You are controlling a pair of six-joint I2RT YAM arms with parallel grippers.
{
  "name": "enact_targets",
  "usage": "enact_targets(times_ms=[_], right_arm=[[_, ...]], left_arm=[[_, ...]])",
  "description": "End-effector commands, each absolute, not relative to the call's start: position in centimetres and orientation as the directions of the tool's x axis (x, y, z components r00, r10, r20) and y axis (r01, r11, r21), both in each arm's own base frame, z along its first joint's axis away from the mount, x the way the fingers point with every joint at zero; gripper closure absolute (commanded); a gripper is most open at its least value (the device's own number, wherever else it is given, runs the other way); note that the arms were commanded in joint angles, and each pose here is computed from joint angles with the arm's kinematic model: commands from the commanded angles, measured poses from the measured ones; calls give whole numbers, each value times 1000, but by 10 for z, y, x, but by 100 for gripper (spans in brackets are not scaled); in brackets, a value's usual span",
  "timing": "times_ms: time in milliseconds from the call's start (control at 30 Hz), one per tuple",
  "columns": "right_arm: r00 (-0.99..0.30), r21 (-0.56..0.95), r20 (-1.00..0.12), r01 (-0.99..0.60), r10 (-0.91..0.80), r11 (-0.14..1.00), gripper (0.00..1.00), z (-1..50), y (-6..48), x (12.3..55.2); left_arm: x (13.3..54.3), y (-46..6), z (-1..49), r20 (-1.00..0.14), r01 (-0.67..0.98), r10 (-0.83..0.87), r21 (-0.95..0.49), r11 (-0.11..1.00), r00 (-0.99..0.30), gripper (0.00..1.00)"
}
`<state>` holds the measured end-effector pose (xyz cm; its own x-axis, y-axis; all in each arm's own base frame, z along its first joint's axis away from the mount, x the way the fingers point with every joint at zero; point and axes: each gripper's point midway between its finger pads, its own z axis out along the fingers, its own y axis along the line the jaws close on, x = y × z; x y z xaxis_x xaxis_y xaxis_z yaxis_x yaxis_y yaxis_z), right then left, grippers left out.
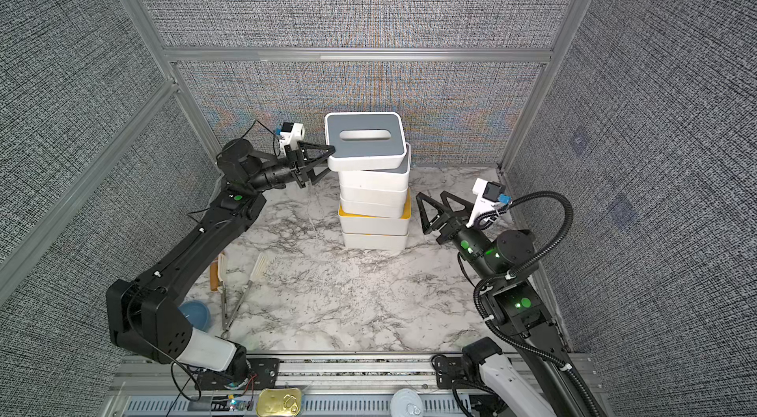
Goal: Stack the tissue boxes
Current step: Place the tissue box at the tissue box.
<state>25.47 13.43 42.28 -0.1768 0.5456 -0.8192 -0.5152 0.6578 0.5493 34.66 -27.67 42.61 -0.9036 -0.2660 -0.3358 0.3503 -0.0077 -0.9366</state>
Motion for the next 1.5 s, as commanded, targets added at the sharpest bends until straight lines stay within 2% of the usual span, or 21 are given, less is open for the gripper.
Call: enact_targets(times_ms=[0,600,833,1100,1467], right_arm=[[-172,530,-836,-502,521,684,1,425,137,264],[-171,475,-875,-483,452,736,1,450,160,294],[-177,454,-888,-479,423,751,1,455,167,304],[-220,430,-903,-457,369,779,1,447,181,331],[-227,428,-903,-431,364,794,1,451,185,347]], left_arm=[[341,-272,446,-399,429,-293,-902,-43,-869,57],[324,-275,442,-388,424,-282,-903,-77,-878,57],[332,-279,435,-368,403,-285,-912,-74,-885,56],[339,-281,427,-350,384,-284,-921,-71,-892,51],[343,-281,424,-321,355,-299,-932,-67,-899,44]])
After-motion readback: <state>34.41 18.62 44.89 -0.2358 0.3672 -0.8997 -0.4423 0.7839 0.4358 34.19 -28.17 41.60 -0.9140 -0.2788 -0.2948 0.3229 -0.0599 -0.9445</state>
